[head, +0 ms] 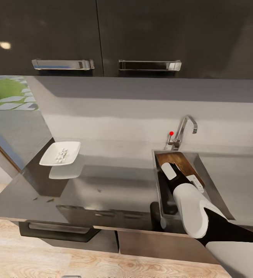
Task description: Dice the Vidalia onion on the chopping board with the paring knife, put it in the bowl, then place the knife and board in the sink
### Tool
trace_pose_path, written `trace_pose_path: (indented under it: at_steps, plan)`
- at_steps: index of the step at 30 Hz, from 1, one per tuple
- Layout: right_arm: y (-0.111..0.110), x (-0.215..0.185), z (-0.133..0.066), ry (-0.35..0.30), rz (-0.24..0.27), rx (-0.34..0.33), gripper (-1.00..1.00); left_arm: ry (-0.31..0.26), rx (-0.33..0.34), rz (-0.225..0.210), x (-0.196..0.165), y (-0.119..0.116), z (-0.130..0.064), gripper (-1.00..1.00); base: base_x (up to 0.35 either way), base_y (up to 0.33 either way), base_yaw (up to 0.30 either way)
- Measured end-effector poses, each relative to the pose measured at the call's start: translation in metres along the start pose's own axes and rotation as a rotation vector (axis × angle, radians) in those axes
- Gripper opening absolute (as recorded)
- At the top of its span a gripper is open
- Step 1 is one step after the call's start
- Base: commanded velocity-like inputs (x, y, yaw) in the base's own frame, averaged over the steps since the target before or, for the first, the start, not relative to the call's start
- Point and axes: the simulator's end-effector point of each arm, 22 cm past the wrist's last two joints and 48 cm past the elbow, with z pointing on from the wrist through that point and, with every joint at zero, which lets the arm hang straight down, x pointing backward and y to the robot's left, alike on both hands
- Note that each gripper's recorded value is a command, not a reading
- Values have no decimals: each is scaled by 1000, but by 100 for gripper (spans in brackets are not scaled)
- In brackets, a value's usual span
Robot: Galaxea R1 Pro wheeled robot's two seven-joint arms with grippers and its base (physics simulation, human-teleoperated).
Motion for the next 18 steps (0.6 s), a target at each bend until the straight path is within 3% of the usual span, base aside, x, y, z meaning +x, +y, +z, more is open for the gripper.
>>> trace_pose_path:
  at_steps: [18]
  plan:
    - [-2,12,13,5,-21,19,-100,28,1,5,13,-1,1,100,0,0,0]
